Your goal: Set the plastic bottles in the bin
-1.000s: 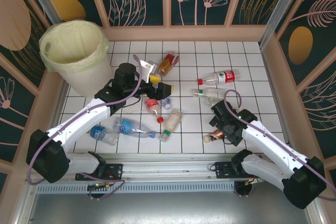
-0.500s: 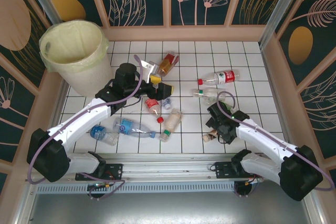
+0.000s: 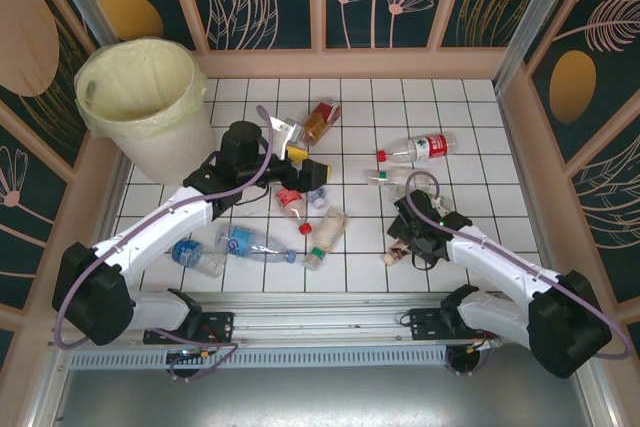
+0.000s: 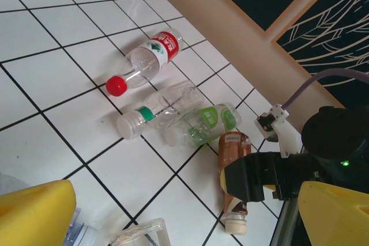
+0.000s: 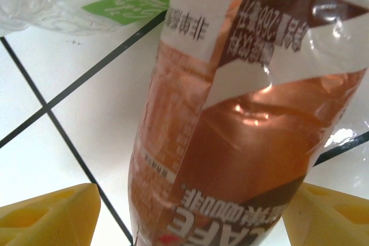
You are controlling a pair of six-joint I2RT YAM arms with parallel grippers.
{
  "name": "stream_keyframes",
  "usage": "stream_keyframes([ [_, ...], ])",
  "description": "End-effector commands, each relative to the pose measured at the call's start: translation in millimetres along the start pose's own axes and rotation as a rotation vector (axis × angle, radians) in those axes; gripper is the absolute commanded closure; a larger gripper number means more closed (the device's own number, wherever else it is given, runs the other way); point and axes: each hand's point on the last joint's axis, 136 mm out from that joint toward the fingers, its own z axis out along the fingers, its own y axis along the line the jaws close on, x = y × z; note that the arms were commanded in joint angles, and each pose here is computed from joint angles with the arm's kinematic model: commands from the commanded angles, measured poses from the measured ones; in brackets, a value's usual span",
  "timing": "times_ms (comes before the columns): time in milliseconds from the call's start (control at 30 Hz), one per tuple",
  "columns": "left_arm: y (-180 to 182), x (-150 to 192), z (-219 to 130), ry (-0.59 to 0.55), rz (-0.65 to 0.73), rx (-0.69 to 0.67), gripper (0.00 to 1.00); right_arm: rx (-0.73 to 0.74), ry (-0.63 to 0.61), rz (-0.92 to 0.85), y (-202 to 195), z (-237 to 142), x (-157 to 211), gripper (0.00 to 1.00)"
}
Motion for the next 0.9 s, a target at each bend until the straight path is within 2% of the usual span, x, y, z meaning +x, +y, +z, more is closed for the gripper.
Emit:
stream_keyframes([
  [0,-1.5,-0.4,2.8,-0.01,-0.006,0.018,0.01,0.028,-0.031,-0.019,-7.0,5.7,-6.7,0.18],
  [300,-5.7,-4.3,1.7,-0.023,-0.018,0.035,0.01,0.03,-0.066,-0.008,-7.8,13.7,-24.7,0.23],
  [567,-10.7,-7.9,1.3,-0.034,-0.036,0.06,0.01,-0.018,-0.093,-0.055,-0.1,19.9,-28.9,0.37],
  [600,-7.8,0.7,3.0,-0.02,-0.052,0.063,0.01,-0.025,-0.1,-0.061,0.8,20.2,-29.7,0.38],
  [867,-6.7,5.9,8.3,-0.026,-0.112,0.093,0.02,-0.094,-0.146,-0.124,9.5,16.2,-33.2,0.46],
])
